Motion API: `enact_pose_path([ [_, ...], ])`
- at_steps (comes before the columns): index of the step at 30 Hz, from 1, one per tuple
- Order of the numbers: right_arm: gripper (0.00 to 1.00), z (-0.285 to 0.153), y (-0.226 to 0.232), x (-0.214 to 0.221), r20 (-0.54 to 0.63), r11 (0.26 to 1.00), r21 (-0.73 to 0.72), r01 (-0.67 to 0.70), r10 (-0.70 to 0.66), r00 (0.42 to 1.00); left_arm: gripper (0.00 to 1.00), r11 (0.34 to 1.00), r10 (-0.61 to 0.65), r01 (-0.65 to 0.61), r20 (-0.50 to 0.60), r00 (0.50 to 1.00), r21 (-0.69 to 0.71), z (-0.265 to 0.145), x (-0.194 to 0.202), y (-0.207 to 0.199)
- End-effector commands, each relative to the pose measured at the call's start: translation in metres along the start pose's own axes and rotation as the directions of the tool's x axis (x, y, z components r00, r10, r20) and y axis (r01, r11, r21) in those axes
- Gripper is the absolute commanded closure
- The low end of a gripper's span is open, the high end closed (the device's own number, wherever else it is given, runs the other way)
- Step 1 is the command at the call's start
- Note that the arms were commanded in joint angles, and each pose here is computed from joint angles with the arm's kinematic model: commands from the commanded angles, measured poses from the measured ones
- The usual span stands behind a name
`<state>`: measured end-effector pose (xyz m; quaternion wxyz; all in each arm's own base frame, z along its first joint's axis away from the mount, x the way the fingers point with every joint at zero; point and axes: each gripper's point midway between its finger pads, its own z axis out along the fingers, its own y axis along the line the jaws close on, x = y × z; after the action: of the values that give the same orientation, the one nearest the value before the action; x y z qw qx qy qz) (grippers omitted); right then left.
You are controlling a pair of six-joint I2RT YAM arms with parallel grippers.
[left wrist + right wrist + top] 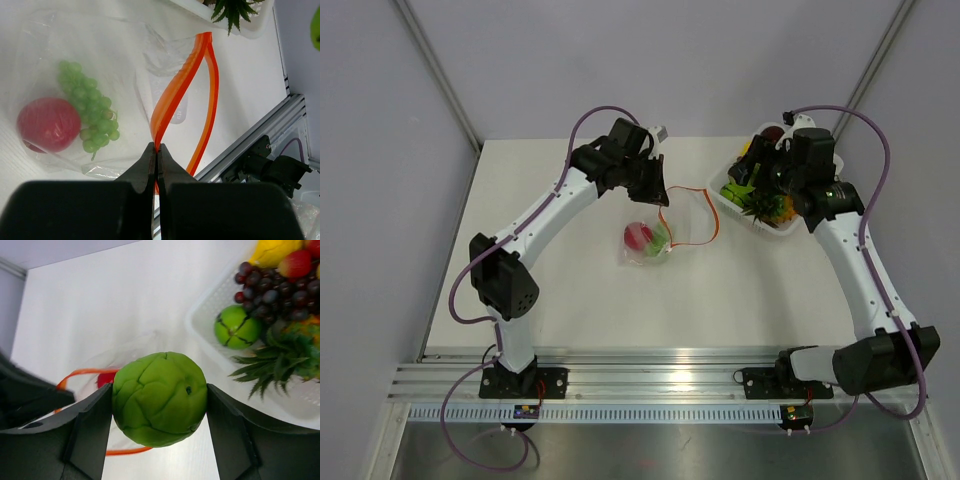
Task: Place the food in the zip-top bag and seal the zipper
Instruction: Pick up the fake fruit from the bin, then place the fake fruit in the zipper food storage bag.
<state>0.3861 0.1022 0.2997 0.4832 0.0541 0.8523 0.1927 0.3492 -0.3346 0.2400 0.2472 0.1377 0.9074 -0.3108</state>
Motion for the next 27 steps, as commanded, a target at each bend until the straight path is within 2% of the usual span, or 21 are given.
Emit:
enact_pose_path([
  [1, 0.41, -0.027, 0.047, 0.010, -0.001, 0.986, -0.164, -0.023, 0.023, 1.000, 1.00, 0.999, 0.015, -0.017, 0.054, 0.998, 0.047, -0.011, -0.016, -0.012],
  [5, 0.40, -0.031, 0.087, 0.039, -0.037, 0.974, -0.227, 0.011, -0.020, 0.999, 1.00, 0.998, 0.011, -0.014, 0.055, 0.998, 0.061, -0.012, -0.017, -0.015],
  [10, 0.39, -0.003, 0.083, 0.069, -0.115, 0.982, -0.188, -0.008, -0.014, 0.993, 1.00, 0.996, 0.002, -0.007, 0.055, 0.998, 0.086, -0.017, -0.016, -0.020],
  [18, 0.37, 0.029, 0.087, 0.101, -0.207, 0.979, -0.203, -0.020, -0.023, 0.978, 1.00, 0.991, -0.020, 0.013, 0.046, 0.999, 0.135, -0.017, -0.012, -0.027],
  [22, 0.08, 0.032, 0.091, 0.102, -0.215, 0.978, -0.210, -0.005, -0.041, 0.976, 1.00, 0.990, -0.019, 0.013, 0.043, 0.999, 0.139, -0.015, -0.011, -0.027],
  [27, 0.00, 0.025, 0.084, 0.084, -0.167, 0.987, -0.152, 0.055, -0.081, 0.983, 1.00, 0.989, -0.015, 0.008, 0.046, 0.999, 0.145, -0.014, -0.013, -0.028],
])
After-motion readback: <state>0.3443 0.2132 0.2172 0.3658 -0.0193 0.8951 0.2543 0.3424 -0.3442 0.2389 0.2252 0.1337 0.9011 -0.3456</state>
